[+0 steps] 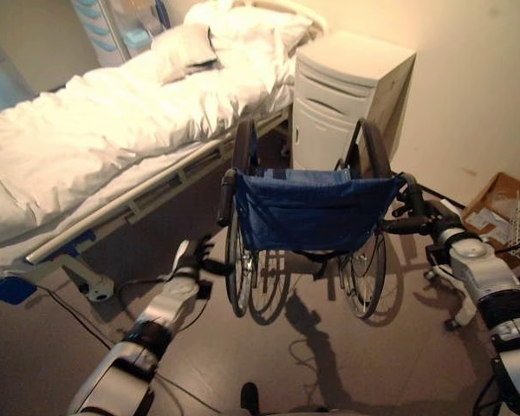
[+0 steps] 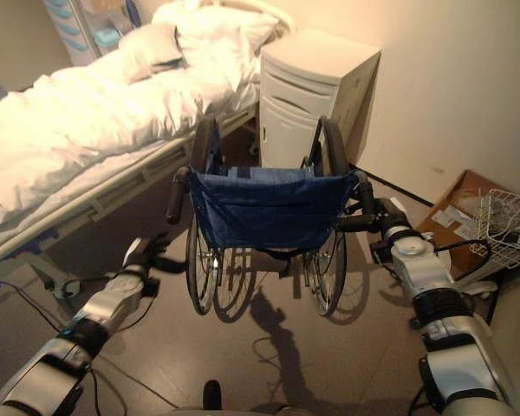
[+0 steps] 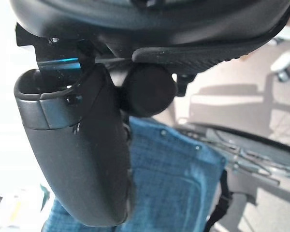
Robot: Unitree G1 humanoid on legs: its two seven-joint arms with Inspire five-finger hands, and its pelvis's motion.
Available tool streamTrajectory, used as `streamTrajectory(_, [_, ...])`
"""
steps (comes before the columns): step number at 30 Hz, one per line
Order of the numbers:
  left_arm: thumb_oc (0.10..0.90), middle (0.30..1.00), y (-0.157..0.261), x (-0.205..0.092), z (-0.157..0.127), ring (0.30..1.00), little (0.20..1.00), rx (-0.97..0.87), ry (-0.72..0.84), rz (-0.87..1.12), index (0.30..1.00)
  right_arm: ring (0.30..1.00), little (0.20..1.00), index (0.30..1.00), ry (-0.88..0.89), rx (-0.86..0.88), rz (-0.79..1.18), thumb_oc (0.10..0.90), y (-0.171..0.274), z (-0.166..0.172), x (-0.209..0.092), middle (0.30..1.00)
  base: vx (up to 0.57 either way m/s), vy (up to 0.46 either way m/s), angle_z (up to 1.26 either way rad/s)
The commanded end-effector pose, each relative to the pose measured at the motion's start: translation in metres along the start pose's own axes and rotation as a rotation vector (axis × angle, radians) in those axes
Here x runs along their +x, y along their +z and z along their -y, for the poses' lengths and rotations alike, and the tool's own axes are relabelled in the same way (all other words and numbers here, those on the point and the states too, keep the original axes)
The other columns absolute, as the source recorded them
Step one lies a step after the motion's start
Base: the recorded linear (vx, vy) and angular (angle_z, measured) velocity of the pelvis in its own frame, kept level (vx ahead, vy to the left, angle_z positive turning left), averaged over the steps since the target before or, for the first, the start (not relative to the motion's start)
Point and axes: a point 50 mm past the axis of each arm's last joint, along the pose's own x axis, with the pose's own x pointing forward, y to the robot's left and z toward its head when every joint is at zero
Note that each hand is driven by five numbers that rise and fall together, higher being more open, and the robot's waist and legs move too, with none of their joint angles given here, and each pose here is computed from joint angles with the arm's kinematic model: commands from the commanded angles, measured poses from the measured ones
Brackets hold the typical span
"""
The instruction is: Push the wheelchair next to the bed
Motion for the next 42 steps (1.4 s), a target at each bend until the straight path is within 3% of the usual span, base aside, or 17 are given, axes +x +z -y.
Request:
streamTrajectory(1, [0.8,0.9,0.064,-0.005,-0.045,0.9,0.9,-0.068,0.01,0.215,0.9,0.9,0.9,0.9,0.11,-0.098,0.027,0.8,-0.008,-0.017,-0.004,0.9,-0.02,0.022,0.16])
streamTrajectory(6, [0.8,0.9,0.097,-0.014,-0.082,0.9,0.9,-0.216,-0.113,0.238,0.9,0.9,0.9,0.9,0.013,-0.111,0.033,0.8,0.02,0.037,-0.007,0.9,-0.01,0.02,0.18])
streamTrajectory(11, [0.8,0.9,0.109,-0.018,-0.108,0.9,0.9,-0.371,-0.113,0.255,0.9,0.9,0.9,0.9,-0.028,-0.008,0.056,0.8,0.035,0.059,-0.009,0.9,0.0,0.004,0.02])
streamTrajectory(16, [0.8,0.9,0.101,-0.02,-0.131,0.9,0.9,-0.478,-0.062,0.265,0.9,0.9,0.9,0.9,0.027,0.206,0.128,0.8,0.049,0.067,-0.014,0.9,0.0,0.0,0.0])
streamTrajectory(22, [0.8,0.9,0.057,-0.013,-0.126,0.9,0.9,-0.493,-0.059,0.163,0.9,0.9,0.9,0.9,0.14,0.422,0.135,0.8,0.028,0.067,-0.024,0.9,0.0,-0.009,0.02])
streamTrajectory(29, [0.8,0.9,-0.008,-0.004,-0.083,0.9,0.9,-0.496,-0.078,-0.008,0.9,0.9,0.9,0.9,0.21,0.662,0.114,0.8,-0.016,0.056,-0.035,0.9,0.0,-0.035,0.02])
streamTrajectory(34, [0.8,0.9,-0.03,-0.004,-0.067,0.9,0.9,-0.487,-0.062,-0.064,0.9,0.9,0.9,0.9,0.18,0.727,0.135,0.8,-0.023,0.067,-0.041,0.9,0.01,-0.028,-0.12])
streamTrajectory(42, [0.8,0.9,-0.07,-0.01,-0.067,0.9,0.9,-0.519,0.004,-0.154,0.9,0.9,0.9,0.9,0.136,0.703,0.155,0.8,-0.019,0.095,-0.056,0.9,-0.01,-0.014,-0.06])
